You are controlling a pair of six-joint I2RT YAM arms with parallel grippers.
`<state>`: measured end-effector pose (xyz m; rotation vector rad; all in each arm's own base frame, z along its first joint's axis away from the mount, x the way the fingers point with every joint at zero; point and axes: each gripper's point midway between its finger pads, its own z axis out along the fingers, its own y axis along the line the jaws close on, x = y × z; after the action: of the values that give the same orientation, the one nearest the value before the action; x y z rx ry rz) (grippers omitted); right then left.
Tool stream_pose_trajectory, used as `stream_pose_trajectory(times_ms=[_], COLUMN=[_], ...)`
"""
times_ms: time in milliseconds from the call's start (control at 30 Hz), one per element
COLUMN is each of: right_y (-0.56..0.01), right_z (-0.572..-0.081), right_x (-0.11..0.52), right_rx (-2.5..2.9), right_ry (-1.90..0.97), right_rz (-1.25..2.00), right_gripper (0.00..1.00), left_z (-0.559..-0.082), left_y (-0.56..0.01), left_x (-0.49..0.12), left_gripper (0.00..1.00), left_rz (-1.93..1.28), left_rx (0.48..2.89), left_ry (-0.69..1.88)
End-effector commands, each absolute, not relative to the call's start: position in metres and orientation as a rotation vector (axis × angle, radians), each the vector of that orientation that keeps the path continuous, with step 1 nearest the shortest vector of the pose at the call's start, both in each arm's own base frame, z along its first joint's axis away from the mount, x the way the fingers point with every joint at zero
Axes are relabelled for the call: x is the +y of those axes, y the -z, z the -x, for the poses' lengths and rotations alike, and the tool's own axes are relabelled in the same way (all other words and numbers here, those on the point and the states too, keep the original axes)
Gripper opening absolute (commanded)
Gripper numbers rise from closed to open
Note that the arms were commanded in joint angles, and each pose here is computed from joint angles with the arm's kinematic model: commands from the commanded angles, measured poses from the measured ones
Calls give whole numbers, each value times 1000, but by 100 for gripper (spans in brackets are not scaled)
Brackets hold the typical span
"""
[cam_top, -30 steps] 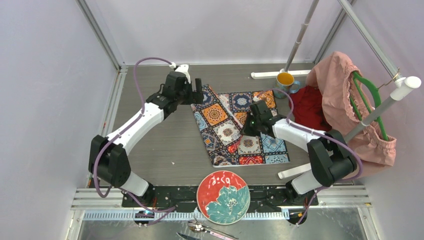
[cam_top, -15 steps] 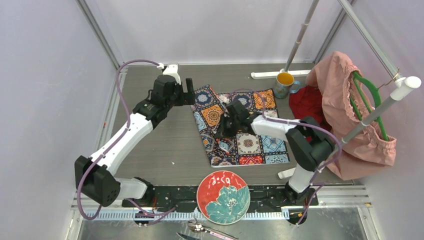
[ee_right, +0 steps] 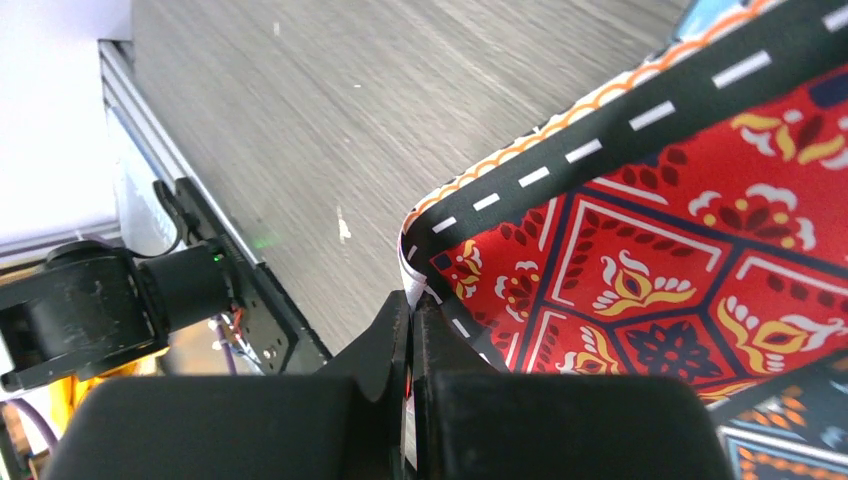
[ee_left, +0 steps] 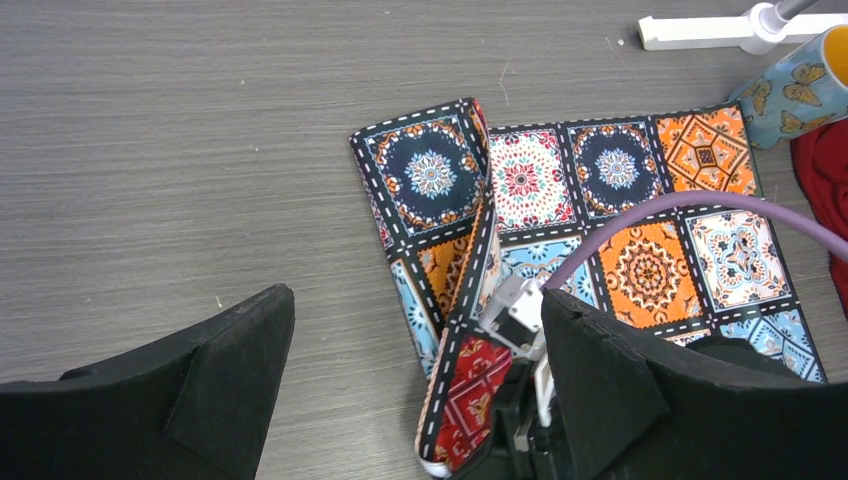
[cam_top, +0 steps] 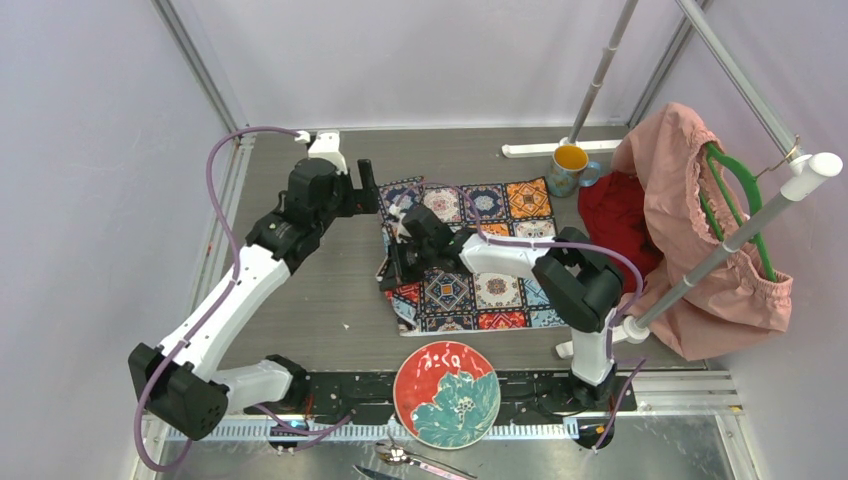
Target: Set the dinner table for one person
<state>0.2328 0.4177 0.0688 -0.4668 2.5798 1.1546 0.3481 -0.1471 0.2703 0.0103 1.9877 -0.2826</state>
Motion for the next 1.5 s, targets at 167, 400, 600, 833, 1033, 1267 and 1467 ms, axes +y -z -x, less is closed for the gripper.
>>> stream_pose_trajectory(times_ms=[167, 400, 600, 833, 1033, 1267, 1467], right_y=[-98, -92, -91, -79, -71, -68, -52], right_z=[-208, -180, -161, -162, -167, -171, -213], right_x=[469, 495, 506, 510, 517, 520, 489], right_rx=[2474, 2464, 2428, 2454, 2477, 2477, 2505], right_ry=[-1369, -1449, -1484, -1451, -1446, -1423, -1030], right_rz=[674, 837, 997, 1045, 1026, 1018, 857], right_gripper=[1, 1, 1, 3, 30, 66, 71], left_z=[-340, -336, -332, -329, -330, -331, -331], left_y=[-284, -286, -290, -295, -294, -291, -286], left_x=[-139, -138, -135, -133, -135, -134, -129], left_gripper=[95, 95, 95, 95, 95, 95, 95], left_rz=[-9, -5, 8, 13, 6, 5, 15], left_rx=[1945, 1936, 1919, 1903, 1910, 1915, 1920], left_ry=[270, 277, 282, 288, 290, 281, 249])
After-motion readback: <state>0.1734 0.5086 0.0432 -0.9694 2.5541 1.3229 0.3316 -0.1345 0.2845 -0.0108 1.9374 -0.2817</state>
